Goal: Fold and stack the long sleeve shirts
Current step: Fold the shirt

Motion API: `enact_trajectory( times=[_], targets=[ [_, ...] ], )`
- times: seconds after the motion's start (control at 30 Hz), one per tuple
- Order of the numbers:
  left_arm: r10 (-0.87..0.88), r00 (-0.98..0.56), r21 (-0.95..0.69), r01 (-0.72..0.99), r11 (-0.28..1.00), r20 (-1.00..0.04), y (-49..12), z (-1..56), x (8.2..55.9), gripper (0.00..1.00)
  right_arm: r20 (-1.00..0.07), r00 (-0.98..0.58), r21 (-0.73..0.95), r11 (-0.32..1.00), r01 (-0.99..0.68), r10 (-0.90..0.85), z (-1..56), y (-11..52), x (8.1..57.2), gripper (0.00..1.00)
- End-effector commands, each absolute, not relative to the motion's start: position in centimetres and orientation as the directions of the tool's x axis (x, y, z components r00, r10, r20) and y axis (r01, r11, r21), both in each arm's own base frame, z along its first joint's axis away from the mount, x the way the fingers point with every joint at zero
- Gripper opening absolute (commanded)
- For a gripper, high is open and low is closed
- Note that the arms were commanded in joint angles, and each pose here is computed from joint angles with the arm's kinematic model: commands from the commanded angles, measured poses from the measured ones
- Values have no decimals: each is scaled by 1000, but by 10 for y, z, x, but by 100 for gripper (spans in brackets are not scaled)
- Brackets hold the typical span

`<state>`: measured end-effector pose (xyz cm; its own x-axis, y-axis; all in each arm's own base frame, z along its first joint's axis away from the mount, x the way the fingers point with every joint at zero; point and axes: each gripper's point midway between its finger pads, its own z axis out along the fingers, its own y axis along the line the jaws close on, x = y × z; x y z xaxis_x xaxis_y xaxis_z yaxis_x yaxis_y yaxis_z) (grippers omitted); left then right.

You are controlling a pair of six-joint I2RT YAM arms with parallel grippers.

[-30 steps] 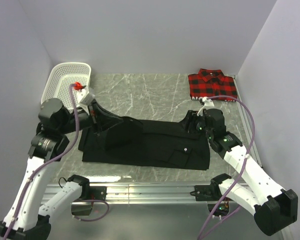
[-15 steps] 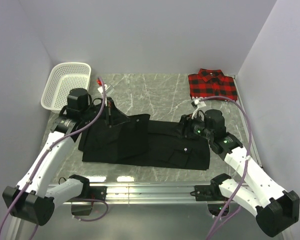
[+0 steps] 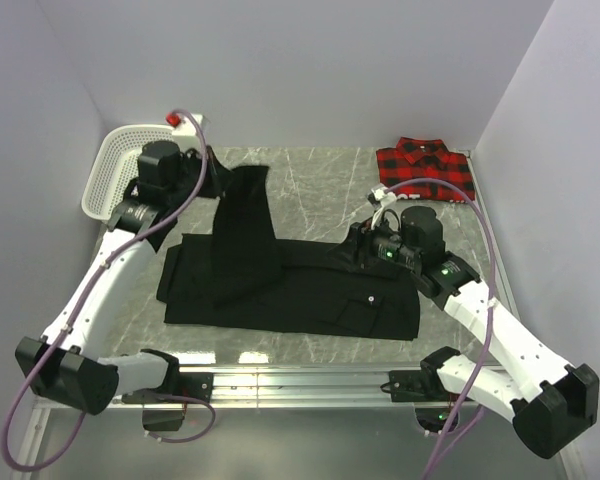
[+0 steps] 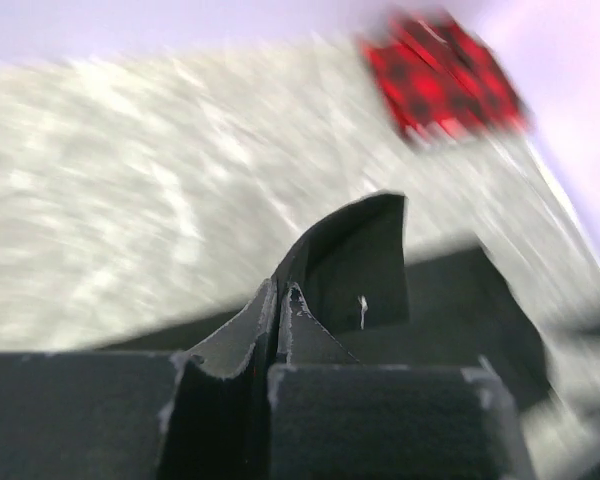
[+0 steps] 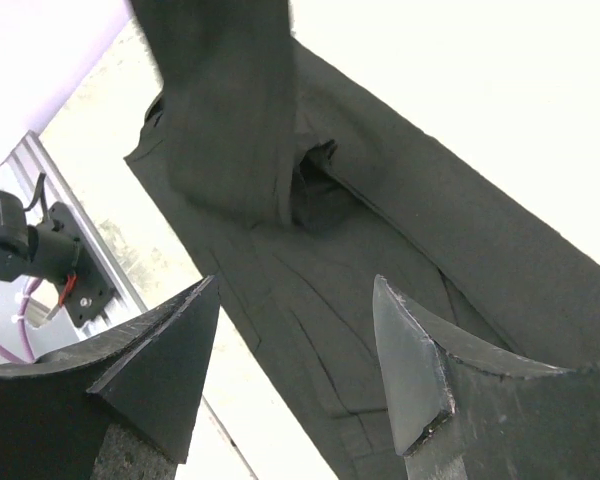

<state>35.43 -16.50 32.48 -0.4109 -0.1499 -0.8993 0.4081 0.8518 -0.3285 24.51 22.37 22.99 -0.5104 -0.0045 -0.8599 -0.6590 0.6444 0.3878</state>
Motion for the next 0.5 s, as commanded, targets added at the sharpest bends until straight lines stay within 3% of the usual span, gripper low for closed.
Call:
enact_trajectory(
  times=[0.0, 0.47],
  targets=[
    [-196, -186, -223, 138, 965, -963, -110, 381, 396, 0, -890, -455, 348, 654, -671, 6, 240, 219, 243, 70],
    [-132, 19, -133, -24, 991, -991, -74, 452, 429, 1, -893, -450, 339, 704, -625, 30, 233, 207, 244, 70]
  ],
)
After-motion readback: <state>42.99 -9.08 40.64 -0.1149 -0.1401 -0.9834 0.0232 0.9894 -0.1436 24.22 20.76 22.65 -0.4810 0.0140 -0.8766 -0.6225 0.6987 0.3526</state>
